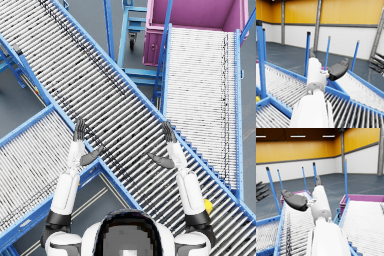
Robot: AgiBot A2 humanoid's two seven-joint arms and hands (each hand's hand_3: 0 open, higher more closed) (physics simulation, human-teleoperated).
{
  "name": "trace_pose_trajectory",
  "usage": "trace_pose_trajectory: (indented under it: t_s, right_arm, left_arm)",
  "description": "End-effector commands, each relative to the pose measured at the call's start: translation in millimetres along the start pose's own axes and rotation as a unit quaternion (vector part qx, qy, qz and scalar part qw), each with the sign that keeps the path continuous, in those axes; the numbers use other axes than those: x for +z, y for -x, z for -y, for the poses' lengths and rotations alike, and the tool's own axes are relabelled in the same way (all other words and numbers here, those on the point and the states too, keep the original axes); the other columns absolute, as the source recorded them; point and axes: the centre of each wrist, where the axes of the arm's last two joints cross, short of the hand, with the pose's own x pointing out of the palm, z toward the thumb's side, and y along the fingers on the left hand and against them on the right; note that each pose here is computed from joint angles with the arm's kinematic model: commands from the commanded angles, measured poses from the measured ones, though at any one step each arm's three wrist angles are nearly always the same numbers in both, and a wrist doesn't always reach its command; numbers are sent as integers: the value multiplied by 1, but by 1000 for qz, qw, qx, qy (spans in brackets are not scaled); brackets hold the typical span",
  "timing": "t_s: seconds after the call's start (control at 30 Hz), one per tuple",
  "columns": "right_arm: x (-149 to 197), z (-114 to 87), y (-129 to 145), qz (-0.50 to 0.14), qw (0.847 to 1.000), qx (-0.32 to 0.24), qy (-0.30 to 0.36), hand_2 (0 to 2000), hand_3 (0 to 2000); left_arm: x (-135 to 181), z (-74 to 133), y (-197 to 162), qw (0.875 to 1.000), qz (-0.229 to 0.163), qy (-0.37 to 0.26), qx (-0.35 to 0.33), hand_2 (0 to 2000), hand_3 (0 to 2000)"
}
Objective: Pick up the oil and place it on the left assembly line, put the cola on the right, and keep Sprite still
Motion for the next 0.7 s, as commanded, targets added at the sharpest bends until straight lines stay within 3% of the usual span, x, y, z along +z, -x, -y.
trace_pose_trajectory:
  t_s: [0.03,0.7]
  right_arm:
    - [0,0,0,0,1000,0,0,0,0]
    - [0,0,0,0,1000,0,0,0,0]
  left_arm:
    - [0,0,0,1000,0,0,0,0,0]
    - [0,0,0,1000,0,0,0,0,0]
